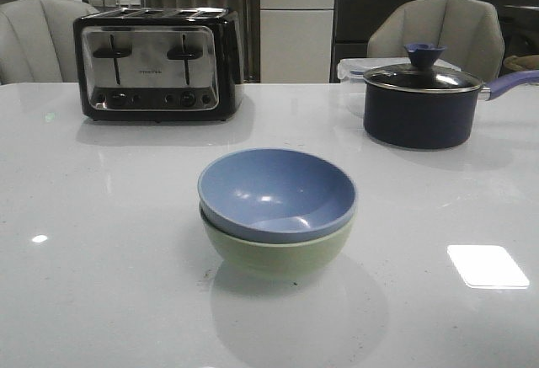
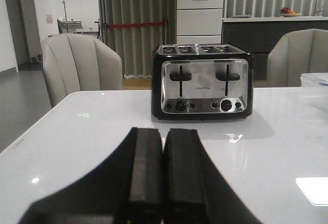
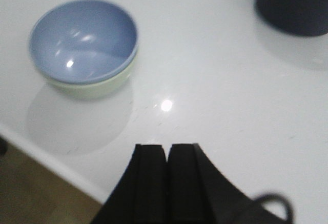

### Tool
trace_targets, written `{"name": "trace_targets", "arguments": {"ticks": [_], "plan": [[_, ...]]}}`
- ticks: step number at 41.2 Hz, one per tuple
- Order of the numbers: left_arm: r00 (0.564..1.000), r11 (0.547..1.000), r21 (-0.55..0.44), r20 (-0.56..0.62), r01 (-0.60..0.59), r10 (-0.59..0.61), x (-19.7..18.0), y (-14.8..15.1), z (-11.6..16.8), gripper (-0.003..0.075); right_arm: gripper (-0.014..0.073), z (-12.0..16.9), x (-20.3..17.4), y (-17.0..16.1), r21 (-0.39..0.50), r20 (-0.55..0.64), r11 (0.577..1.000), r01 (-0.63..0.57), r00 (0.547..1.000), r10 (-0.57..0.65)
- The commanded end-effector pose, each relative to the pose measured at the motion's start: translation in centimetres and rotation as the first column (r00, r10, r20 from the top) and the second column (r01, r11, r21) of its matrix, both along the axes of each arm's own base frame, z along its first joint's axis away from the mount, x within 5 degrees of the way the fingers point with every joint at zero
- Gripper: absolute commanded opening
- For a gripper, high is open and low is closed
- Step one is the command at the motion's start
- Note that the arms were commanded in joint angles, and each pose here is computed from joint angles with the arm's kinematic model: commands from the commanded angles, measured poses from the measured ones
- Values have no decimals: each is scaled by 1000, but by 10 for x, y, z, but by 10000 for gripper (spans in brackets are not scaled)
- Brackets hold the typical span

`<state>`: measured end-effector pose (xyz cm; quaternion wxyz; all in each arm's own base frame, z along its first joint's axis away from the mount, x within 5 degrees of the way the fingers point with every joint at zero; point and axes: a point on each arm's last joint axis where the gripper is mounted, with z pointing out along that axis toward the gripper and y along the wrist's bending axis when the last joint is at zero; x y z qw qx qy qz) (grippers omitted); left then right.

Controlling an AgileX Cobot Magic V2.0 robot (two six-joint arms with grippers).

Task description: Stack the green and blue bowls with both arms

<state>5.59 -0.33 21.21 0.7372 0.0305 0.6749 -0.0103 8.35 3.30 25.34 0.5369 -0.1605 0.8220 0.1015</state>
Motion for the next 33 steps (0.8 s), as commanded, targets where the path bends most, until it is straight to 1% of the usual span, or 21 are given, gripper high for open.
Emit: {"name": "trace_targets", "arguments": {"ticks": [1, 3, 5, 6, 10, 13, 16, 19, 29, 33], "plan": [[995, 1000, -9, 102, 0, 1, -3, 0, 7, 93, 57, 3, -7, -13, 84, 253, 991, 107, 959, -125], [995, 1000, -9, 102, 0, 1, -3, 0, 7, 93, 57, -5, -14, -18, 109, 318, 983, 147, 932, -174], [995, 1000, -9, 102, 0, 1, -3, 0, 7, 93, 57, -14, -18, -21, 122, 353, 976, 178, 912, -211], [995, 1000, -9, 102, 0, 1, -3, 0, 7, 93, 57, -17, -20, -23, 133, 381, 972, 196, 895, -233], [995, 1000, -9, 102, 0, 1, -3, 0, 7, 93, 57, -32, -26, -28, 154, 431, 956, 249, 854, -291], [995, 1000, -9, 102, 0, 1, -3, 0, 7, 93, 57, -39, -29, -30, 161, 450, 948, 274, 835, -317], [995, 1000, -9, 102, 0, 1, -3, 0, 7, 93, 57, -46, -29, -30, 161, 450, 945, 285, 831, -327], [995, 1000, -9, 102, 0, 1, -3, 0, 7, 93, 57, -50, -28, -30, 154, 432, 946, 287, 841, -325], [995, 1000, -9, 102, 0, 1, -3, 0, 7, 93, 57, -49, -28, -30, 155, 436, 945, 287, 839, -326], [995, 1000, -9, 102, 0, 1, -3, 0, 7, 93, 57, -48, -29, -31, 165, 450, 944, 285, 830, -329]]}}
